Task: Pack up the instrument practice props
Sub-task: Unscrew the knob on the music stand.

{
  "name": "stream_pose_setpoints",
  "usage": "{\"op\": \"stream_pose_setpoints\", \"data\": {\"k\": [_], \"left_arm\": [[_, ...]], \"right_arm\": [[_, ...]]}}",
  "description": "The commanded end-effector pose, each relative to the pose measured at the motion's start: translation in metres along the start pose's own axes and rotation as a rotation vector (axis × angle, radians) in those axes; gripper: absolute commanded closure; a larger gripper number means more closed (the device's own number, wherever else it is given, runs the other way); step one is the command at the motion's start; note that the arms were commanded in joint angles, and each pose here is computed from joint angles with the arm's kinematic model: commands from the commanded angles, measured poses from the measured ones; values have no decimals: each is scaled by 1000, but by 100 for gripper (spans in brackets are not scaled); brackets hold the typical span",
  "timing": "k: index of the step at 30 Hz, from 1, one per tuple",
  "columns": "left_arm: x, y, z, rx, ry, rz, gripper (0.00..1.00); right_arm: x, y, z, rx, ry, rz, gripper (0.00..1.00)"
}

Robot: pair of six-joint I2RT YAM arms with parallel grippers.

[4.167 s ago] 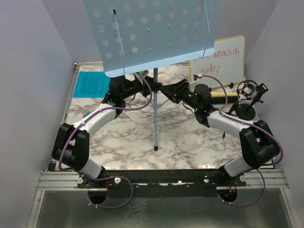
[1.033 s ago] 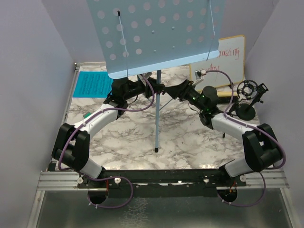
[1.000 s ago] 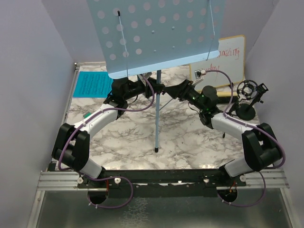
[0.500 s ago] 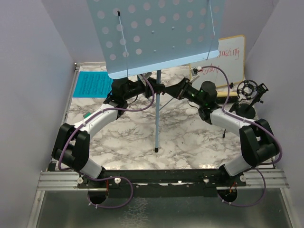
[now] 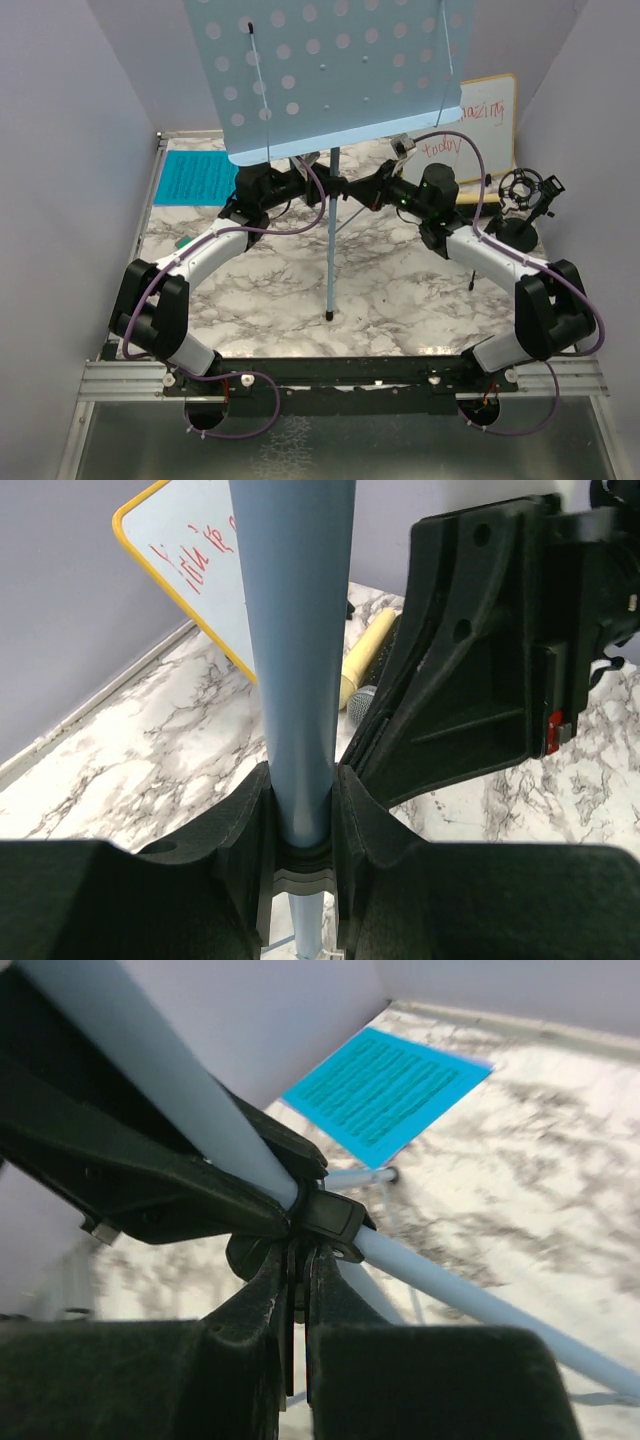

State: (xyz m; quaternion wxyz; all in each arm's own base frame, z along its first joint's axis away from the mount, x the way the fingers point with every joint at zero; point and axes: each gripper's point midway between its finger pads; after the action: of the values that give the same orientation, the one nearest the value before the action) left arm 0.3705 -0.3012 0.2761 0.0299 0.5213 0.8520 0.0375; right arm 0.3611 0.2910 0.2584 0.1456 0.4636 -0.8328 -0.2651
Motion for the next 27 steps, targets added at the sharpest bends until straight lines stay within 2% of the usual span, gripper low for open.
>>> {"op": "stream_pose_setpoints", "data": {"k": [1,7,10,15,20,22,24,25,27], "left_arm": [[17,-30,104,249,310,46,100],[17,-29,104,252,314,44,100],[18,-30,106,254,320,42,100],[17,-29,106,252,318,43,100],[17,-29,105,250,319,42,100],[18,-29,106,251,321,42,100],[18,-29,106,249,321,42,100],[18,-29,106,248,320,40,100],[18,-29,106,249,321,42,100]], "right_arm": [[15,-6,29,358,89,22,99],[17,3,55,831,199,-43,99],[16,-2,74,1090,294,-35,99],[18,-23,97,1535,460,39,99],[24,-35,102,1893,535,146,99],[26,-34,102,1974,518,170,99],[25,-27,98,1957,460,189,99],[24,-22,98,1896,434,187,99],[19,-7,98,1709,389,143,92]]}}
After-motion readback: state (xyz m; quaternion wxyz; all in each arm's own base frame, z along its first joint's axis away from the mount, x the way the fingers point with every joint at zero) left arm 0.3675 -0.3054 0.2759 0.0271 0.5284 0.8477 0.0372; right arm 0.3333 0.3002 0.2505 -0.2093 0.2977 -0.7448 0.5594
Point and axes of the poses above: each gripper's point midway between its finger pads, its own x axis back along the fingers, its own y axis along the line the jaws close on, z = x × y, and after that the axes turned 7 degrees about -x, right-handed
